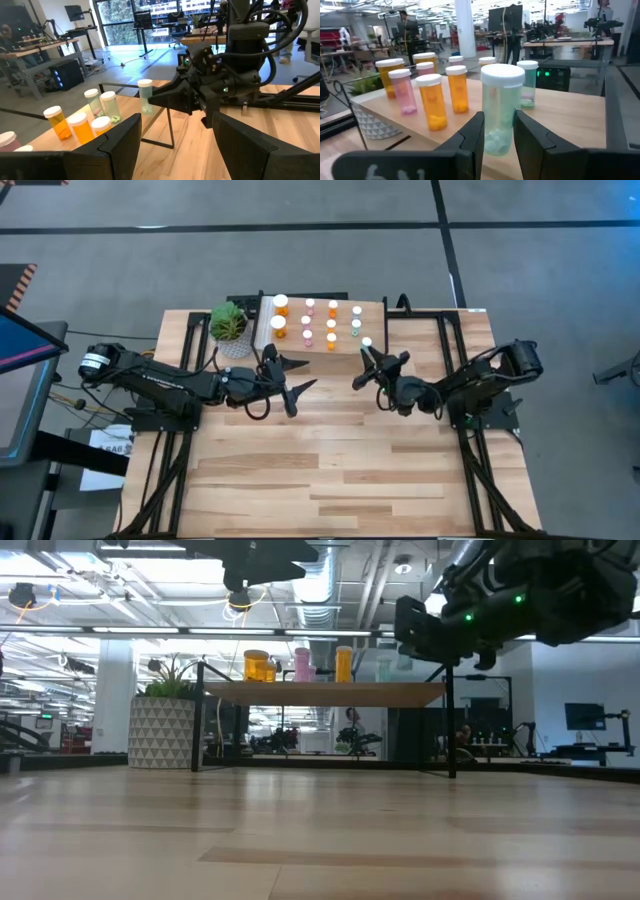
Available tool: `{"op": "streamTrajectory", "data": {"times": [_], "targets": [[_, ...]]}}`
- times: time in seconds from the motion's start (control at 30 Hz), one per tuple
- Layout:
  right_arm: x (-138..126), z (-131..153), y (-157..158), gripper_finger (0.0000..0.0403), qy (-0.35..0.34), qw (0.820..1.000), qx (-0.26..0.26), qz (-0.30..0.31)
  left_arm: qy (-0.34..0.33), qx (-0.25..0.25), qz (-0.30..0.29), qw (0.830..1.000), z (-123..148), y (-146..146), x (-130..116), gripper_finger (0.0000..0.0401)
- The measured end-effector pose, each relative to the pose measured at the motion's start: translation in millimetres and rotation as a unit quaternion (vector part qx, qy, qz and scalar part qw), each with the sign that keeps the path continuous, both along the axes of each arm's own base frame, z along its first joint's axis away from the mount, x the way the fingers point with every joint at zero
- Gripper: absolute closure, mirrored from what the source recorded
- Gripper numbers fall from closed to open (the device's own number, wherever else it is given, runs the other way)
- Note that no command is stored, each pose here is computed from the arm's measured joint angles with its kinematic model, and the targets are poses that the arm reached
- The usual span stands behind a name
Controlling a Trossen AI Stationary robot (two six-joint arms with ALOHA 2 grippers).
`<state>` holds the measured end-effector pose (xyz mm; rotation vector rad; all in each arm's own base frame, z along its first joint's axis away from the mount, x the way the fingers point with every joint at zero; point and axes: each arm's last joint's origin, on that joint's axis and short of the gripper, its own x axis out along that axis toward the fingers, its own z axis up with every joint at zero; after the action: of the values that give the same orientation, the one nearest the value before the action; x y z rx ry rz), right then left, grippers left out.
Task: Pick and place medicine bottles onto shelf by color
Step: Put the blue pill bottle aligned with the other blue pill bottle on the shelf
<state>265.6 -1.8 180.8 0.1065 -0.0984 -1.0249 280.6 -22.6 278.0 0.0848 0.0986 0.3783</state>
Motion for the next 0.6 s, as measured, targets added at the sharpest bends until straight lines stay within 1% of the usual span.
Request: {"op": "streamTrajectory", "data": {"times": [0.23,0.4,0.5,0.6], "targets": [[1,3,-5,0.0294,-0.016,1.000,0.000,0.010,0.000,0.000,0.000,1.000,0,0,0,0.0168],[2,3,-15,0.0294,-0.017,1.000,-0.001,0.023,-0.001,0.000,0.000,1.000,0,0,0,0.0168],[5,4,-20,0.0294,-0.012,0.999,-0.005,0.031,-0.001,-0.001,0.000,1.000,0,0,0,0.0168],[10,3,-21,0.0294,0.015,0.998,-0.003,0.053,-0.002,-0.003,0.000,1.000,0,0,0,0.0168]]}}
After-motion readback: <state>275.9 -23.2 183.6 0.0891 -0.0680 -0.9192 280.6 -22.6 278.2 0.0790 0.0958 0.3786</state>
